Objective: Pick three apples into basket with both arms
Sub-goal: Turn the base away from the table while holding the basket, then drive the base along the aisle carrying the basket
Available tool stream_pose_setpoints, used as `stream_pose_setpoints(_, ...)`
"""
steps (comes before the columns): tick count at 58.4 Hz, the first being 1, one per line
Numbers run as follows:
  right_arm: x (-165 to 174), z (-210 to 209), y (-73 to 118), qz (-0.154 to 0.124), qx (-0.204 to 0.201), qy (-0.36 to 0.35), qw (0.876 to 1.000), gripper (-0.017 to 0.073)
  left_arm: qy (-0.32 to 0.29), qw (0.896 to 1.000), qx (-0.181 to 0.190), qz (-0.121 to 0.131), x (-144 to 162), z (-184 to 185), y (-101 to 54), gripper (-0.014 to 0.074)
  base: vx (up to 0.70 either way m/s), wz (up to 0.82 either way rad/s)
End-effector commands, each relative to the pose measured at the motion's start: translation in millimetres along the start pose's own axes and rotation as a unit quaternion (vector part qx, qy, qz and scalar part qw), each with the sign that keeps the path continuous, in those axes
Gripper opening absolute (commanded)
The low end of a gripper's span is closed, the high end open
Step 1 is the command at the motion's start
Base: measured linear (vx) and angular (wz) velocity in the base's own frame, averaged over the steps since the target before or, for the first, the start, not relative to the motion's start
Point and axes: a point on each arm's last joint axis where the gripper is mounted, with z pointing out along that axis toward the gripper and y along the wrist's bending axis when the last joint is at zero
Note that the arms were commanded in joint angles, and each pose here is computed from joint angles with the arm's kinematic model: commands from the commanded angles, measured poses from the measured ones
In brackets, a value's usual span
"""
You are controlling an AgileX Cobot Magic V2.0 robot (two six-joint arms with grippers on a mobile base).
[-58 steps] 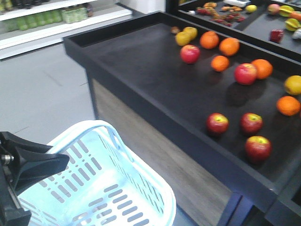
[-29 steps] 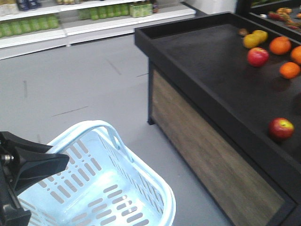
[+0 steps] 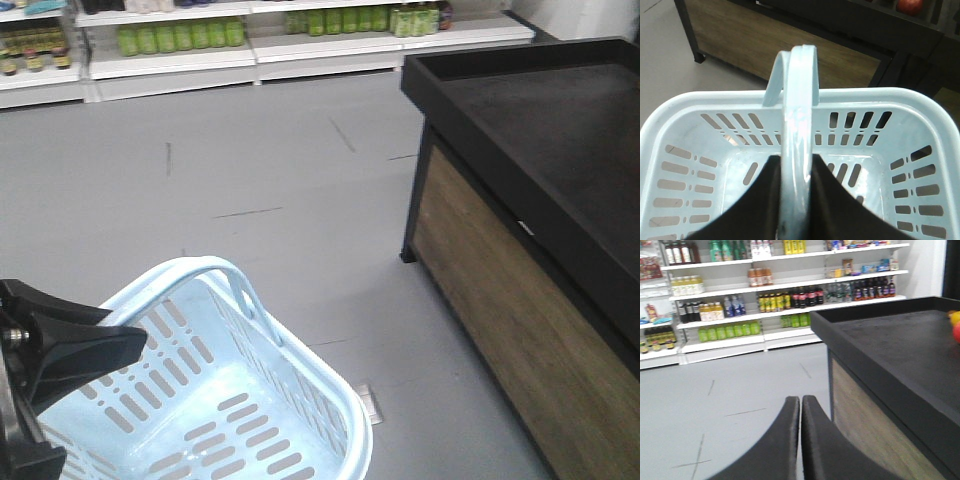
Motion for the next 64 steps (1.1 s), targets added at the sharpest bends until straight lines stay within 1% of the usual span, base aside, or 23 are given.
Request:
stream_pose_setpoints(1,-3.1,-0.5,1.2,-0.007,-0.006,-0.035,0.999,-0.0006,-0.065,0.998,-0.001,-0.009,-15.1,-10.0,-2.4,-0.0006,-0.09,0.36)
stream_pose_setpoints(35,-3.1,-0.5,1.2,-0.007,-0.006,-0.035,0.999,-0.0006,-0.064,0.998,-0.001,-0.009,-15.1,-10.0,-2.5,-0.0006,-0.05,0.25)
stream_pose_setpoints(51,-3.1,-0.5,1.2,-0.007,-0.006,-0.035,0.999,-0.0006,-0.064,0.998,-0.001,-0.009,-15.1,-10.0,-2.5,-0.0006,0.05,0.23)
stream_pose_setpoints(64,-3.1,-0.5,1.2,-0.007,-0.006,-0.035,0.999,-0.0006,-0.064,0.998,-0.001,-0.009,-15.1,-10.0,-2.5,-0.0006,0.11,0.43)
